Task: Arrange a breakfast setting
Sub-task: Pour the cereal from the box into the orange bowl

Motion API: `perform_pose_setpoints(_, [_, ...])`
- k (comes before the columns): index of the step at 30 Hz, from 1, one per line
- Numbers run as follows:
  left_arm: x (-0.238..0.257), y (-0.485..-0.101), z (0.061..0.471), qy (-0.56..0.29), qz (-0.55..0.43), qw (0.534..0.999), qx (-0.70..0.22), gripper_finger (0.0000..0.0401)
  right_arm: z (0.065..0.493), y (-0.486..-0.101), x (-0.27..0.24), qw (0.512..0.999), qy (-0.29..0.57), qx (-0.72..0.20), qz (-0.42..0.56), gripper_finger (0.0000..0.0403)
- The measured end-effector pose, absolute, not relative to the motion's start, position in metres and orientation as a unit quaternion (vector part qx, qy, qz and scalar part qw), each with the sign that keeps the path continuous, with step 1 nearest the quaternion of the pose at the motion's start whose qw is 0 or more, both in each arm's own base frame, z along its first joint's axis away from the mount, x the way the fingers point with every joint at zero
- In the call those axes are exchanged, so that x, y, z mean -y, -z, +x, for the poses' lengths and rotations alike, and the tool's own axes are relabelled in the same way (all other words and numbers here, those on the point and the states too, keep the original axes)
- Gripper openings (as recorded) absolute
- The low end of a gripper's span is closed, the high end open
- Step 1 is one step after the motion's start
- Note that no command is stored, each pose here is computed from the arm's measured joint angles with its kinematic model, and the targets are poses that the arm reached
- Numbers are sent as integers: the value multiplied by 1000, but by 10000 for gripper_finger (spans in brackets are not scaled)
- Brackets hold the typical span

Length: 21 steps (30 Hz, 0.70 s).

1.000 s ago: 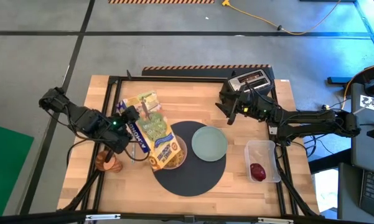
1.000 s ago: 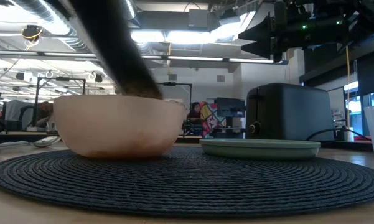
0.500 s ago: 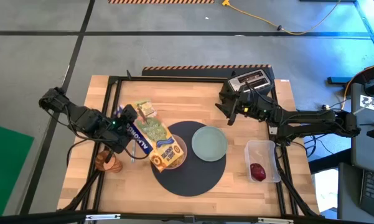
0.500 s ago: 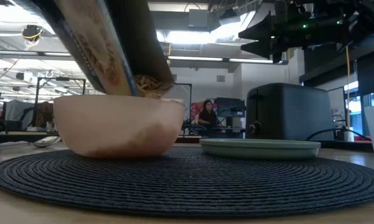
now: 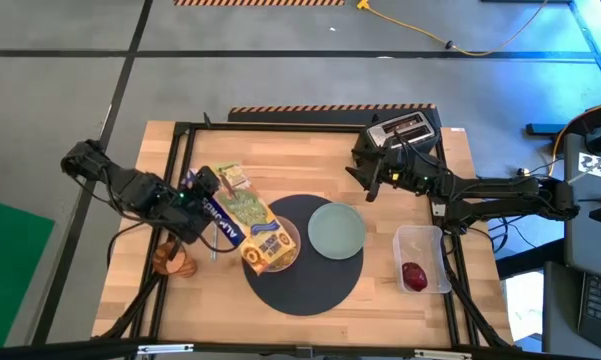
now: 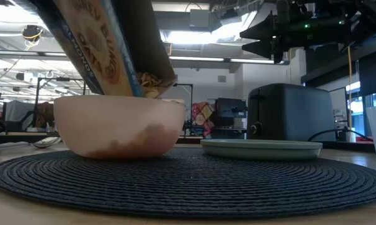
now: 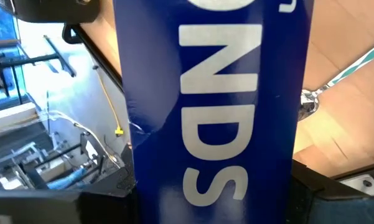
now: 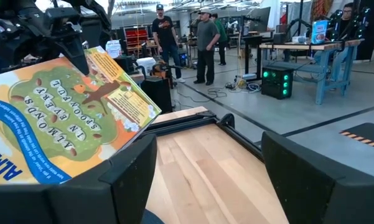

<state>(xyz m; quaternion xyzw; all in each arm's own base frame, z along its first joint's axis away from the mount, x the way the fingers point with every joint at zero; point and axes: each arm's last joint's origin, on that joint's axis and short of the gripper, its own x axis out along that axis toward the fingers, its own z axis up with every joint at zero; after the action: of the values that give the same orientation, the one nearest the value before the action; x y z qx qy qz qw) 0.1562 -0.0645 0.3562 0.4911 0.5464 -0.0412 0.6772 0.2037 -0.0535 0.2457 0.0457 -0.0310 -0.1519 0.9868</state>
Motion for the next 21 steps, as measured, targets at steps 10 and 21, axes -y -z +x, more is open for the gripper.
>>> perform_pose_setpoints(10, [56,-361,149,28,461,700,-544,215,204,-246,53,988,143,30,46,278])
perform_pose_setpoints(21, [43,-372,129,2,422,743,-520,215,204,-246,53,989,139,31,47,278])
